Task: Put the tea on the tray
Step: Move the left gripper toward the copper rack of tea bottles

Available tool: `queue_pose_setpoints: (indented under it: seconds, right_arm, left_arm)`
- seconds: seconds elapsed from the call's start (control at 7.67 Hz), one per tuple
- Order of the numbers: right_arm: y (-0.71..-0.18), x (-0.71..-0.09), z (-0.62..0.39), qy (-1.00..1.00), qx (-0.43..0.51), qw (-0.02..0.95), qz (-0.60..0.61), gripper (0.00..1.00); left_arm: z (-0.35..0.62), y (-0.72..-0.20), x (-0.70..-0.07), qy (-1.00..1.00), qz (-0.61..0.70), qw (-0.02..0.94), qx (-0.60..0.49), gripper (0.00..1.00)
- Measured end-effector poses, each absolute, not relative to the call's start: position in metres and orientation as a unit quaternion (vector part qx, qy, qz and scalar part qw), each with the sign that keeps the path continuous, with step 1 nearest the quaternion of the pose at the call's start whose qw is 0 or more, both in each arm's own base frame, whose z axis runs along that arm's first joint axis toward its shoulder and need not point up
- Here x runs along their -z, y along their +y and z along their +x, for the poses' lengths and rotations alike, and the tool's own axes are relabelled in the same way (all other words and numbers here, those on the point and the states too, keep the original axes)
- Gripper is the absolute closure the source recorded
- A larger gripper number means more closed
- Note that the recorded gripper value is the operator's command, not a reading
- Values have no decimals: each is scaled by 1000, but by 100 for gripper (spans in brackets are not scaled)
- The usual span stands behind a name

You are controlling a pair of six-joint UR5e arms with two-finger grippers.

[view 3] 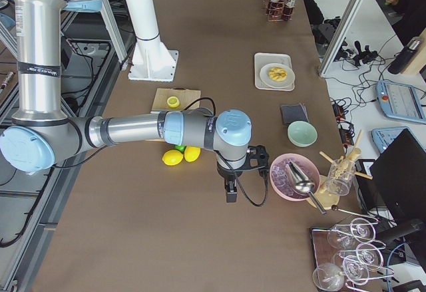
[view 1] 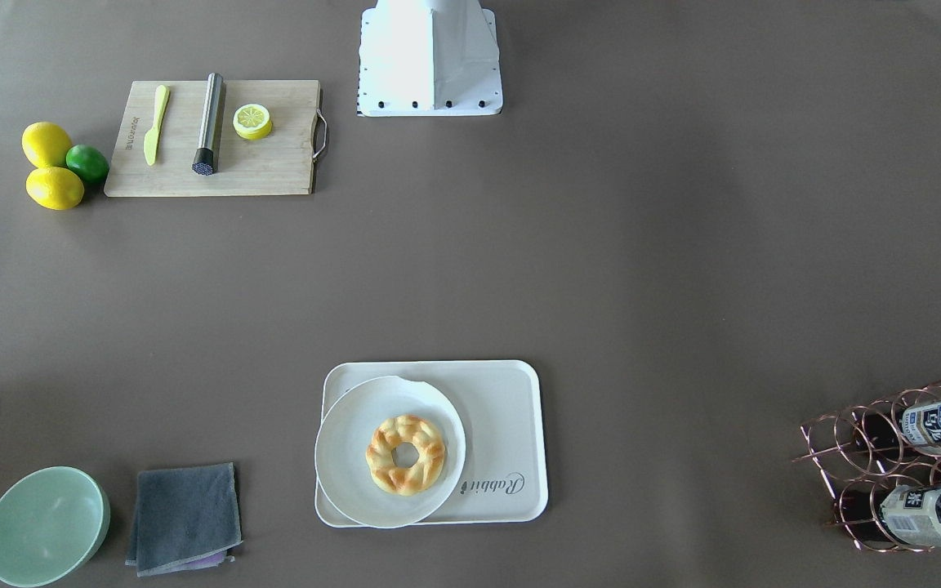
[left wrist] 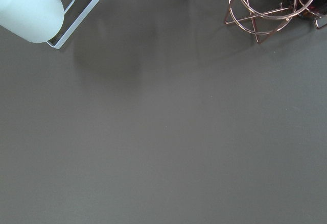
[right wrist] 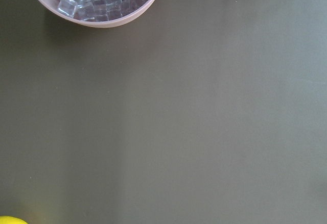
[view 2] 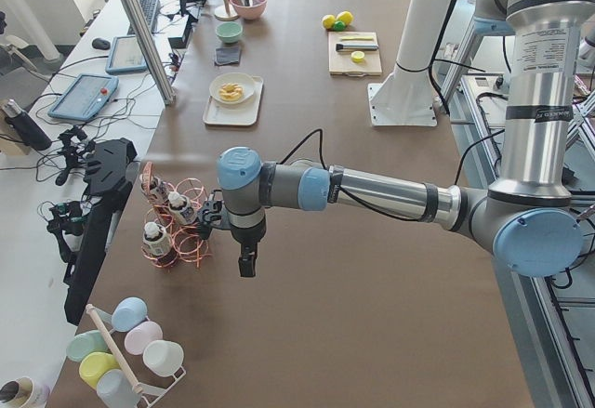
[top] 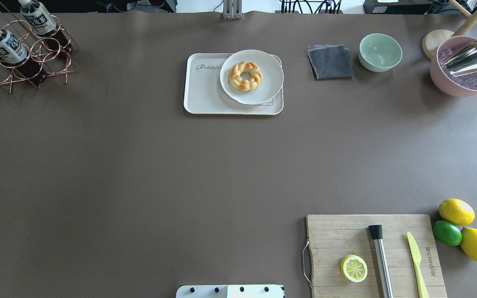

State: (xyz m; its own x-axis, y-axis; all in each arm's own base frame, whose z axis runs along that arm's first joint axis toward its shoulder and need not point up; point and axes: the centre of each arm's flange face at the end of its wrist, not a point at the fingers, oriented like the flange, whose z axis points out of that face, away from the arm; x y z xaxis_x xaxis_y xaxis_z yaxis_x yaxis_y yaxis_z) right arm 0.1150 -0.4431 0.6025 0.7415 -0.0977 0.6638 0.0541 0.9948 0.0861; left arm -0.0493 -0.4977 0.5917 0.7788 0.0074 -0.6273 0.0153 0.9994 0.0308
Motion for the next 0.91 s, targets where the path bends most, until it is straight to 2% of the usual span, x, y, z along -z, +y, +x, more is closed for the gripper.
queue_pose_setpoints:
  seconds: [0.91]
  right_arm:
    - [-442, -605, 115, -357, 44, 932, 31, 0]
  left_arm:
    - [-49, -496, -594, 332, 13, 943, 5, 2]
